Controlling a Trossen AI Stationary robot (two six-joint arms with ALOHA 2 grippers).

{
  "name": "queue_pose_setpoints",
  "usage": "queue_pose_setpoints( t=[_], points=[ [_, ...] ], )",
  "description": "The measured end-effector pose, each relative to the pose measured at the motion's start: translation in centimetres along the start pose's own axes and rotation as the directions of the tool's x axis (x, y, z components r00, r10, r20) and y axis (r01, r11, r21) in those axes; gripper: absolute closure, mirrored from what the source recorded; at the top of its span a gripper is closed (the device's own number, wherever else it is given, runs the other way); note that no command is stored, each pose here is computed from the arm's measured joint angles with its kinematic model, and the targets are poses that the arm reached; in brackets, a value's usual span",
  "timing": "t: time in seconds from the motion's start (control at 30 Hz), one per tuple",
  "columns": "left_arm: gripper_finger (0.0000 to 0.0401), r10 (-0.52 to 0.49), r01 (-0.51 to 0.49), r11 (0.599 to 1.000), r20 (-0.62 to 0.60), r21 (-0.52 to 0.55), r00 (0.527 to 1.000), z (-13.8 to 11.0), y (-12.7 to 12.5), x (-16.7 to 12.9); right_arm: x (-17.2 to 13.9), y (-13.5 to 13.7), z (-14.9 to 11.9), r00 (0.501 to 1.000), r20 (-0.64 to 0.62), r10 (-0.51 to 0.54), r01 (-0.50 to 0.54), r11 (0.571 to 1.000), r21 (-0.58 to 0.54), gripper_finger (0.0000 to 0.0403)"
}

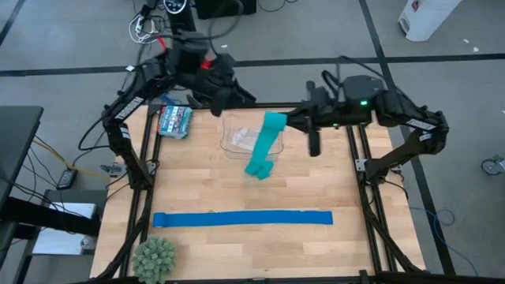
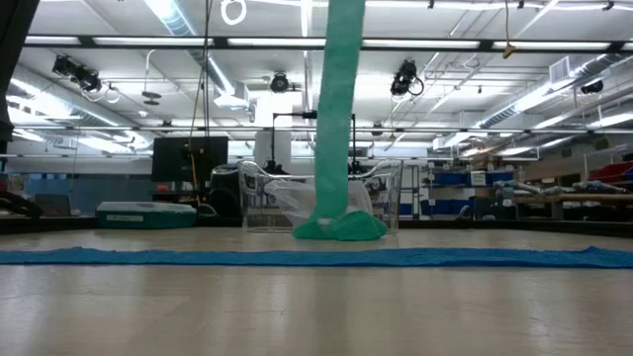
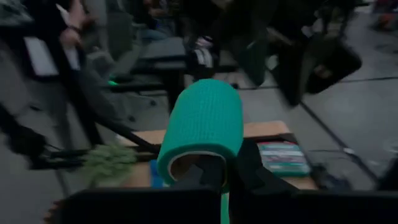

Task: Roll bandage
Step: Roll the green bandage

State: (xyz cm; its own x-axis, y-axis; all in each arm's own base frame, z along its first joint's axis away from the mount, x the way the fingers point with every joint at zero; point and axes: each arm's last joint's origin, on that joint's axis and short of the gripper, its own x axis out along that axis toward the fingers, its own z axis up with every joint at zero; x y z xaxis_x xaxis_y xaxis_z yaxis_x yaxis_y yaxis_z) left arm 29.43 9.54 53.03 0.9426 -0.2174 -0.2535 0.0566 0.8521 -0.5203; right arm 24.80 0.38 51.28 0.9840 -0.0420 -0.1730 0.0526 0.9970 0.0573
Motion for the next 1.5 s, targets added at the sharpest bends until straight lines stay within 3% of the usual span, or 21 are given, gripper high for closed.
queue_pose_setpoints(
  t=[0.2,0.37,0.47,0.77,1.13,1.5],
  points=[
    [0.0230,0.007,-0.017,0.994,0.090,0.107,0.996,0.4,-1.8,-2.4,-2.7,-0.8,0.6,0.997,0.026,0.078,-0.082,0.974,0.209,0.0402],
    [0.0242,0.064,-0.099,0.952,0.128,0.290,0.990,-0.1,-3.7,-2.3,-2.3,-2.1,0.6,0.983,0.017,0.181,-0.168,0.872,0.460,0.0403],
    [0.0244,0.109,-0.154,0.923,0.142,0.352,0.984,-0.5,-4.3,-1.7,-0.8,-2.8,0.2,0.971,-0.018,0.240,-0.190,0.811,0.554,0.0403],
    [0.0244,0.184,-0.234,0.842,0.149,0.486,0.971,-1.4,-5.6,-0.7,2.9,-4.0,0.0,0.932,0.019,0.361,-0.296,0.732,0.613,0.0403],
    [0.0244,0.318,-0.343,0.680,0.162,0.648,0.934,-2.7,-7.0,-0.1,3.2,-6.0,0.3,0.913,0.063,0.403,-0.331,0.643,0.691,0.0403],
    [0.0244,0.345,-0.365,0.656,0.168,0.661,0.924,-2.8,-7.0,0.0,5.3,-6.8,-0.3,0.906,0.056,0.419,-0.324,0.604,0.728,0.0403]
  ],
)
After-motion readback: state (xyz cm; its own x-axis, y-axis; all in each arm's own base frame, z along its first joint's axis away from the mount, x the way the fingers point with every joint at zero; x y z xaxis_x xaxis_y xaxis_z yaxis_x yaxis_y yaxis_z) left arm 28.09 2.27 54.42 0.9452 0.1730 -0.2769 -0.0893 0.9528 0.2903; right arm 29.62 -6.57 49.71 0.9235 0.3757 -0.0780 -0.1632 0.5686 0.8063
